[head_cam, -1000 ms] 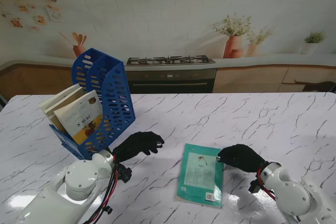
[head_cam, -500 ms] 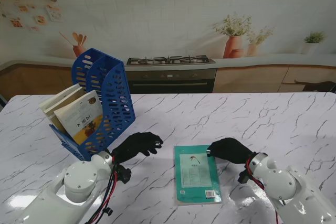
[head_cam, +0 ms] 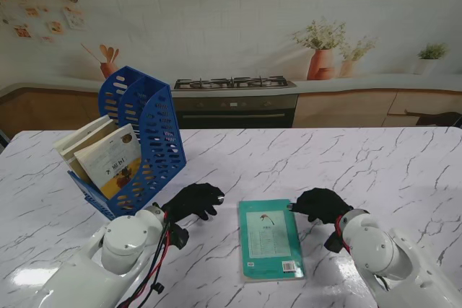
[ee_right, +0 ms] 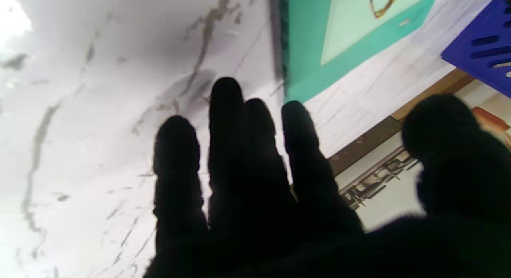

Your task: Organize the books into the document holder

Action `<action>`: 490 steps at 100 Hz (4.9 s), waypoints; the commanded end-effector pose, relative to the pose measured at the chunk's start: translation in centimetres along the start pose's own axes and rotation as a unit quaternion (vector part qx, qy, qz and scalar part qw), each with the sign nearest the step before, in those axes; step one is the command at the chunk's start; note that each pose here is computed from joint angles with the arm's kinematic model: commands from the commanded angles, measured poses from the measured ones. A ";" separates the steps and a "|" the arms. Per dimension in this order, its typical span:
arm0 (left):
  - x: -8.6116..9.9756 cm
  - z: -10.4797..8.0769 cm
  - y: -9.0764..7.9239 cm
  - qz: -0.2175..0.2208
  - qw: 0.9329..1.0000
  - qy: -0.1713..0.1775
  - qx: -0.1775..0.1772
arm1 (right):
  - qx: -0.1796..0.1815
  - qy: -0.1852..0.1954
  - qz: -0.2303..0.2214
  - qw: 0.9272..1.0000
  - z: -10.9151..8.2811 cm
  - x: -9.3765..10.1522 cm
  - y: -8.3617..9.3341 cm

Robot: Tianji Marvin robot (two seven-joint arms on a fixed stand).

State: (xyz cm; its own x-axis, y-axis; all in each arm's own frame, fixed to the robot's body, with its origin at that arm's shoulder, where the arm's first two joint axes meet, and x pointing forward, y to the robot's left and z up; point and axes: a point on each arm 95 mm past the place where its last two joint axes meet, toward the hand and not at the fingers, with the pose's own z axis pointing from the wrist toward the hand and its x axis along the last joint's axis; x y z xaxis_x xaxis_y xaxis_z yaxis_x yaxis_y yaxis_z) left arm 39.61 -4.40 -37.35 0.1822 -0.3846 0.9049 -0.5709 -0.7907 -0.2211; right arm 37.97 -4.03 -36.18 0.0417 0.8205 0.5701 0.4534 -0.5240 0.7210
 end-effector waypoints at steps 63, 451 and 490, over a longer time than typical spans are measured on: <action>-0.6 2.3 3.0 -0.035 0.994 -0.086 -0.049 | 0.142 -0.129 0.133 0.972 0.2 1.9 -1.7; 6.9 3.3 2.3 0.034 0.975 0.172 -0.136 | 0.028 0.127 0.257 0.957 -3.4 9.7 3.0; 6.7 3.8 3.0 0.000 0.968 0.190 -0.162 | 0.045 0.124 0.243 0.961 -3.1 10.2 3.1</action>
State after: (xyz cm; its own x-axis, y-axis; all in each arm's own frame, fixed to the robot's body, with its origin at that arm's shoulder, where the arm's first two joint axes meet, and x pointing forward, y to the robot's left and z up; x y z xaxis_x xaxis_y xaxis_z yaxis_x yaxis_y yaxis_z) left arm 42.30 -10.56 -33.58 -0.0693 -0.1575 0.9851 -0.7921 -0.5916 -0.1503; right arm 37.03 1.54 -27.17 0.0614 0.4009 0.9141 0.4988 -0.8056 0.3198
